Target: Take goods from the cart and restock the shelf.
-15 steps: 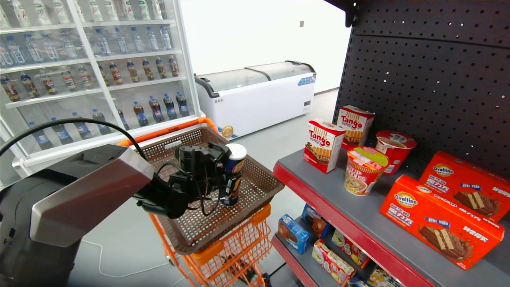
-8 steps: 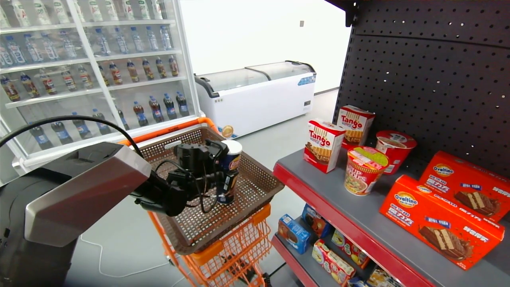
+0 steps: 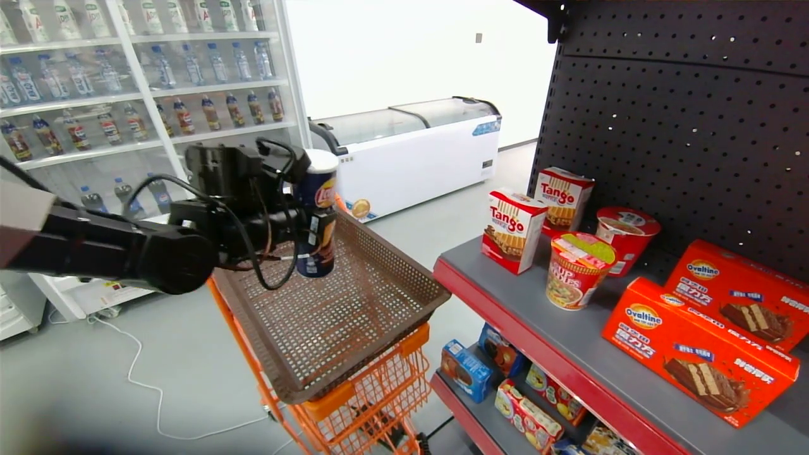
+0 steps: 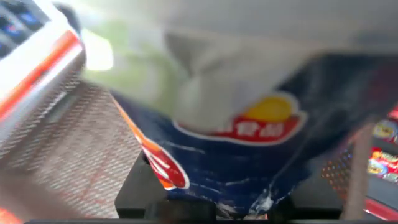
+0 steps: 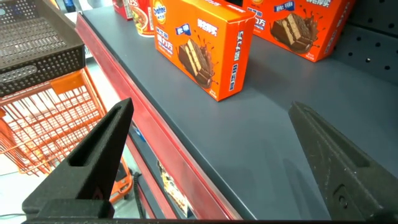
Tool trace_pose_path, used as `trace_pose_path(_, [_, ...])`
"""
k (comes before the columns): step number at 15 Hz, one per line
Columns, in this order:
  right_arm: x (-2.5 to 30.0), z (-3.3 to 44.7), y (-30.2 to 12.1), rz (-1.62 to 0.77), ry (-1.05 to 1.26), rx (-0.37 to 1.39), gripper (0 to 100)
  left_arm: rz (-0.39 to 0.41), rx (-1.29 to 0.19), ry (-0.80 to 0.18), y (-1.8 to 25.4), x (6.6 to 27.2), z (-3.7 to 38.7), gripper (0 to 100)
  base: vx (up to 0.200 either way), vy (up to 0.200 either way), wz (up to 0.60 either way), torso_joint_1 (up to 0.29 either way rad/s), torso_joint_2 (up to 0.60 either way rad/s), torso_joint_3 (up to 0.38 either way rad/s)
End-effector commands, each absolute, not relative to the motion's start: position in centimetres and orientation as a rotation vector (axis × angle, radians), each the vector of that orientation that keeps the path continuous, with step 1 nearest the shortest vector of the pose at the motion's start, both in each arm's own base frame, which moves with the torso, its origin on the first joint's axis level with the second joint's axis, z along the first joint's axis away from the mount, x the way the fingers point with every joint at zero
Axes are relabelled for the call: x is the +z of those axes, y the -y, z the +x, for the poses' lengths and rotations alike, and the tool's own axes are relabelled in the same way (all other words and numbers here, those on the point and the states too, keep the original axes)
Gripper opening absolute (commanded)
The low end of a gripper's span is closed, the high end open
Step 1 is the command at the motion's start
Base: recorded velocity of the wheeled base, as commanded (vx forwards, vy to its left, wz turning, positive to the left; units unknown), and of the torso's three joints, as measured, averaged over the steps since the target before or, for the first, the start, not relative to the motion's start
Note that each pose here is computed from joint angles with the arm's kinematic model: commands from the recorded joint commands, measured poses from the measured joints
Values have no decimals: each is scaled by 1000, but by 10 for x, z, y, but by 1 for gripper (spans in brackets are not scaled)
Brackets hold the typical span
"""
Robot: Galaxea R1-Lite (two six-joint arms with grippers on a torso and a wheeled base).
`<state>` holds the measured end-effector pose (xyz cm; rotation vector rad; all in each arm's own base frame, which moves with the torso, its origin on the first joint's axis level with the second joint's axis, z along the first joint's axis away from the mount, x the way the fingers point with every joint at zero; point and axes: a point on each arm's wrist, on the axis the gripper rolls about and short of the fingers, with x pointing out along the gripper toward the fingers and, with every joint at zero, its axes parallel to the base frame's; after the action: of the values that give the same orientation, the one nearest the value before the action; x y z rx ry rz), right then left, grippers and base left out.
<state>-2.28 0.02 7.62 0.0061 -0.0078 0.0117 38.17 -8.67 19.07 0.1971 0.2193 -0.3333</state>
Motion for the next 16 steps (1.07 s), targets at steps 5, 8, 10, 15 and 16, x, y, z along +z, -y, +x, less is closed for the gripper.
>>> trace_pose_path(5, [76,-23,0,6,8,12,100,70,-348,-179,37,253,241,0,0,0,0,0,0,0])
trace_pose_path(8, [76,-23,0,6,8,12,100,31,-459,-178,34,250,209,0,0,0,0,0,0,0])
trace_pose_path(10, [76,-23,0,6,8,12,100,-2,-555,-201,30,246,196,0,0,0,0,0,0,0])
trace_pose_path(15, [76,-23,0,6,8,12,100,-17,-703,-232,28,220,149,0,0,0,0,0,0,0])
trace_pose_path(16, [76,-23,0,6,8,12,100,-14,-701,-223,28,222,148,0,0,0,0,0,0,0])
